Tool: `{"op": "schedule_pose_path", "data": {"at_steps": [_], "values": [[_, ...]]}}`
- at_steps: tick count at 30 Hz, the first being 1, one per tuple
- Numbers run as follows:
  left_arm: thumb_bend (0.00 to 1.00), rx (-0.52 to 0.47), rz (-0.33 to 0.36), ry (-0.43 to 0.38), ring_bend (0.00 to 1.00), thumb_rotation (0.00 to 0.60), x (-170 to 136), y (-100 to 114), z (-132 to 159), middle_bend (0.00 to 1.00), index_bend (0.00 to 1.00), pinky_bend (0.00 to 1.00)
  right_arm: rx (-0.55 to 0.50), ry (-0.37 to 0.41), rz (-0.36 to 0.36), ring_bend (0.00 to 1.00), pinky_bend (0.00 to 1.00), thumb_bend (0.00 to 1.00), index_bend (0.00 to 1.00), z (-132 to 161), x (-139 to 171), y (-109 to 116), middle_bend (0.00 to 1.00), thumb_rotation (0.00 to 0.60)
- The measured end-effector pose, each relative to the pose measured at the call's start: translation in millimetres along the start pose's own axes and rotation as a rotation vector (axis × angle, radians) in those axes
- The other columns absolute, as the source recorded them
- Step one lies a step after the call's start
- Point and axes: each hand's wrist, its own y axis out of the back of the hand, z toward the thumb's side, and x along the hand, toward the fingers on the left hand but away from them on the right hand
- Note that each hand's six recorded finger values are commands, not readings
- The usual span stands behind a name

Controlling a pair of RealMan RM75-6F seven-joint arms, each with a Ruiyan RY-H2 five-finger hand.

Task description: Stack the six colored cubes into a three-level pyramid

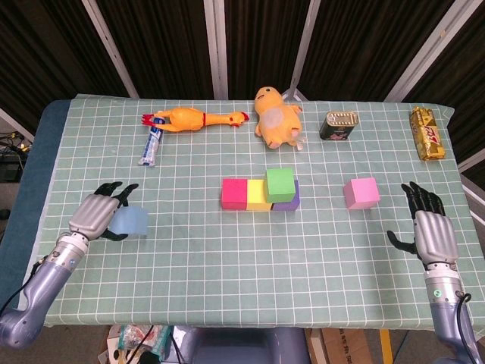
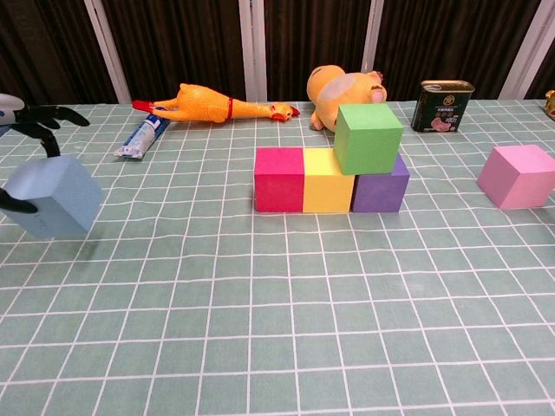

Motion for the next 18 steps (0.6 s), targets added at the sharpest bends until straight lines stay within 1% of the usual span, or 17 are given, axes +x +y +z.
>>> {"op": "schedule_pose_path", "data": {"at_steps": [3,6,13,18], "values": [[0.26,-0.009,0.014,-0.002,0.08,0.6,17,7,12,0.44,0.03,0.11,-0.006,0.0,-0.001,0.0,0.0,0.31,0.0,0,0,0,0.0,0.6],[0.26,-0.032,0.008,0.01,0.08,0.6,32,9,22,0.44,0.03,0.11,-0.011,0.003,0.0,0.0,0.0,0.31,0.0,1,-1,1,0.0,0.6],[0.26,-0.05,-0.022,0.037,0.08,0.6,60,2,43,0.44,0.05,0.11,-0.021,0.006,0.002,0.0,0.0,0.31,0.0,2,-1,1,0.0,0.6],[0.26,-0.063,-0.024,0.05,0.08,0.6,74,-2,54,0.44,0.05,0.11,-0.027,0.009,0.005,0.0,0.0,0.31,0.0,3,-1,1,0.0,0.6]]}}
